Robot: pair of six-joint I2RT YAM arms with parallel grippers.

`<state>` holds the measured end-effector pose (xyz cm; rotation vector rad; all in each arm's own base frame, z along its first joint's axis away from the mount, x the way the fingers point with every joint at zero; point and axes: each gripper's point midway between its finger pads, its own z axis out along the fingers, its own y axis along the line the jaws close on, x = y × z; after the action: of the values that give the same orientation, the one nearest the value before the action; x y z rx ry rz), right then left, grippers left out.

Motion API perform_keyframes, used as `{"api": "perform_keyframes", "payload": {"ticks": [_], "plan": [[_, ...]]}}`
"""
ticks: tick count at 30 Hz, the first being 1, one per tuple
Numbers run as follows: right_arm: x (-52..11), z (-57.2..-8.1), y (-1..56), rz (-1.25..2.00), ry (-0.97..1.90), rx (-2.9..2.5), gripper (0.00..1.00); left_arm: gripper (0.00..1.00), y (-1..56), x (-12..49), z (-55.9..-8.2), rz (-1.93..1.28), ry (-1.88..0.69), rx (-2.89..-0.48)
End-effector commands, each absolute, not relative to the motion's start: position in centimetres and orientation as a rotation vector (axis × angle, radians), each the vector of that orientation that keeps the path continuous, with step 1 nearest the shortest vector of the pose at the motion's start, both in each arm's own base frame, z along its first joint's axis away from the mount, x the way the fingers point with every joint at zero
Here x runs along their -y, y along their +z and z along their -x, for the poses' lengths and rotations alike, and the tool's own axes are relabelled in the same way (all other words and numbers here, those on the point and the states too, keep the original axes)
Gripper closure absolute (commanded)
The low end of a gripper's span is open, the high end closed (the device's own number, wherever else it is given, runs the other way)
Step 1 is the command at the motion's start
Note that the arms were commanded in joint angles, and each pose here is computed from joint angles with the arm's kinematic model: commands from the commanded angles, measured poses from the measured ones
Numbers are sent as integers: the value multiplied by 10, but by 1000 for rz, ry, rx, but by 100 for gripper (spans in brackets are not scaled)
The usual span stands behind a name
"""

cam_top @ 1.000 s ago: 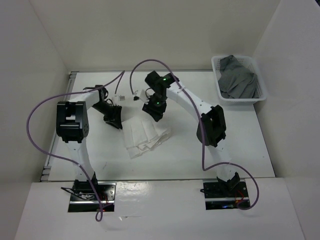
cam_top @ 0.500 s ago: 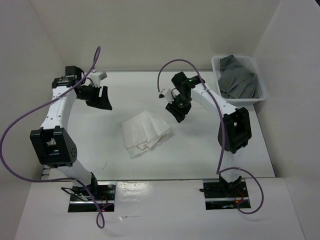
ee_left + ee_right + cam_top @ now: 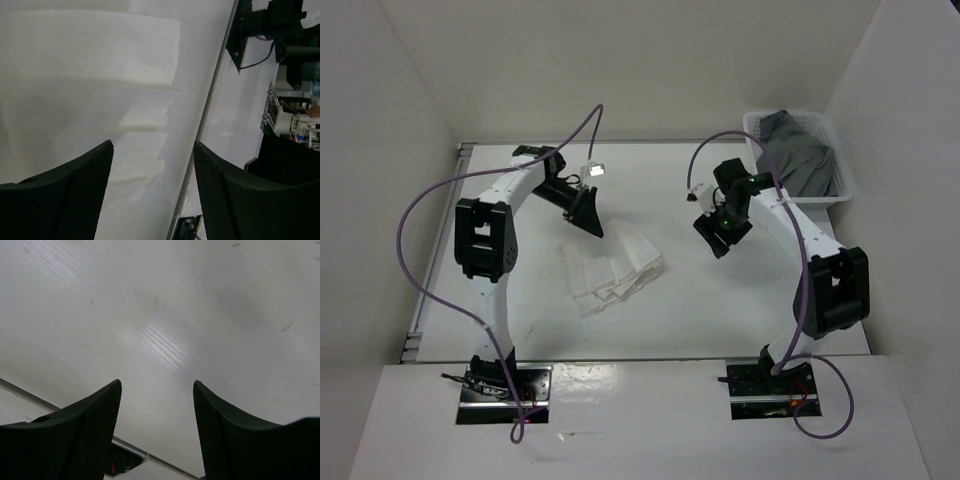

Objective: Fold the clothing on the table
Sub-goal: Fold the skirt

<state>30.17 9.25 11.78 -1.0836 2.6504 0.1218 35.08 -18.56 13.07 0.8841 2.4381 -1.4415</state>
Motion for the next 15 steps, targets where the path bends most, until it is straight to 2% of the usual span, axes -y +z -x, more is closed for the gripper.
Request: {"api": "perform_keyframes", "payload": {"ticks": [1,10,15], "plan": [[-76,-305,129,960,72,-2619,35,28,139,214,-343,-966,-1598,-2305],[-61,-300,123,878,96,-2656,34,28,27,216,-311,-822,-1871,-2489],[-61,-297,115,882,100,-2674,34,28,1,212,-293,-750,-1941,-2566]]}}
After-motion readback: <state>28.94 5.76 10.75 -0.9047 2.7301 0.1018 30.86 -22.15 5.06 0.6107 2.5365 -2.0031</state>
